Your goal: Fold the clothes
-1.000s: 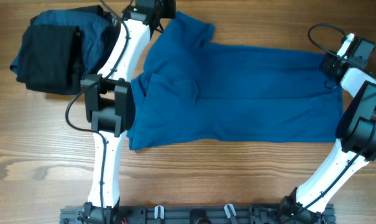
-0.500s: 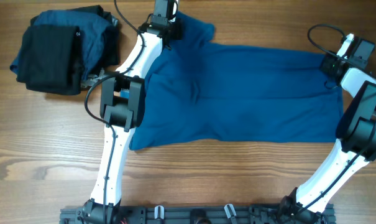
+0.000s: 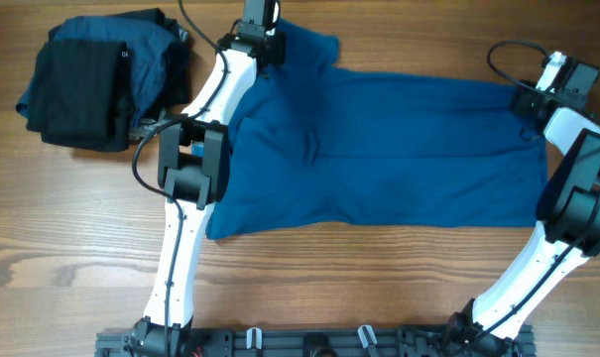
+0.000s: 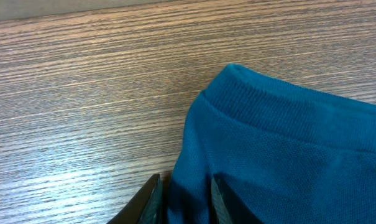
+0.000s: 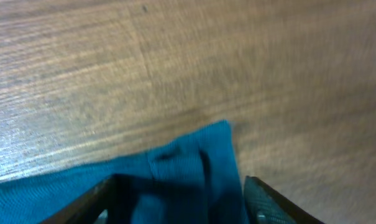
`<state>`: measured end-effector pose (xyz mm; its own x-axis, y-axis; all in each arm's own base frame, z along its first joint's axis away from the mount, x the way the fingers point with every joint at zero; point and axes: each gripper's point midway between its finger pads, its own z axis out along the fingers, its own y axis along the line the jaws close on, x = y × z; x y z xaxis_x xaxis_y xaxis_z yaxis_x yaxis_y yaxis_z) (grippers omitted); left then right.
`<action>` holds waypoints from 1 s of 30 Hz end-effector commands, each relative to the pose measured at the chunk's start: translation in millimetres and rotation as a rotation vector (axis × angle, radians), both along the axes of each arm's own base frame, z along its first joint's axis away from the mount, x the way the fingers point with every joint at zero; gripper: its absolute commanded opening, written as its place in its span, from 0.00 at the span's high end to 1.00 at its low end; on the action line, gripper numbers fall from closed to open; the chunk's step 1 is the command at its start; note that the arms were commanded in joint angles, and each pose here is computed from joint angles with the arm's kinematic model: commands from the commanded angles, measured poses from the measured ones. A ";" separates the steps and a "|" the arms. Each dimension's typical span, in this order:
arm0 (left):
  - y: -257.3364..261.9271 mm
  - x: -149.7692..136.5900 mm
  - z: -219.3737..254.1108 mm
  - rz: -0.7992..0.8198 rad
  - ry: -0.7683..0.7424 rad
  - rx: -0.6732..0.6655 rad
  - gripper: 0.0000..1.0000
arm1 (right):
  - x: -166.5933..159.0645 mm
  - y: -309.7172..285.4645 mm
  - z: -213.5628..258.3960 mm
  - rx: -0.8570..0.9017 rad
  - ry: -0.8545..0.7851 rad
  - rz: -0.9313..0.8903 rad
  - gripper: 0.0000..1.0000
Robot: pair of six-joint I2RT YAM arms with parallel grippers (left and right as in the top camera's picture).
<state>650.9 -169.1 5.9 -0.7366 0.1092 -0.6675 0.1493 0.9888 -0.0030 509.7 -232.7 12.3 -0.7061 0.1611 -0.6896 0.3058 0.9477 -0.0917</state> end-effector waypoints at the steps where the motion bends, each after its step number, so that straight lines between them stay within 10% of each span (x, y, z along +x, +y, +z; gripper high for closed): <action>1: 27.1 -8.1 -35.8 0.036 0.071 0.065 0.74 | 5.5 -3.8 -2.1 -0.100 0.019 0.095 0.32; 12: 26.9 -7.3 -35.2 0.036 0.067 0.064 0.74 | 1.8 -0.7 -45.8 -0.032 0.047 0.062 0.32; 20: 26.8 -7.2 -34.9 0.037 0.066 0.063 0.96 | 4.8 5.9 -46.3 0.009 0.028 0.071 0.93; 30: 25.1 1.7 17.1 0.039 -0.010 0.042 0.96 | 18.7 23.3 -21.6 0.109 -0.068 0.118 0.96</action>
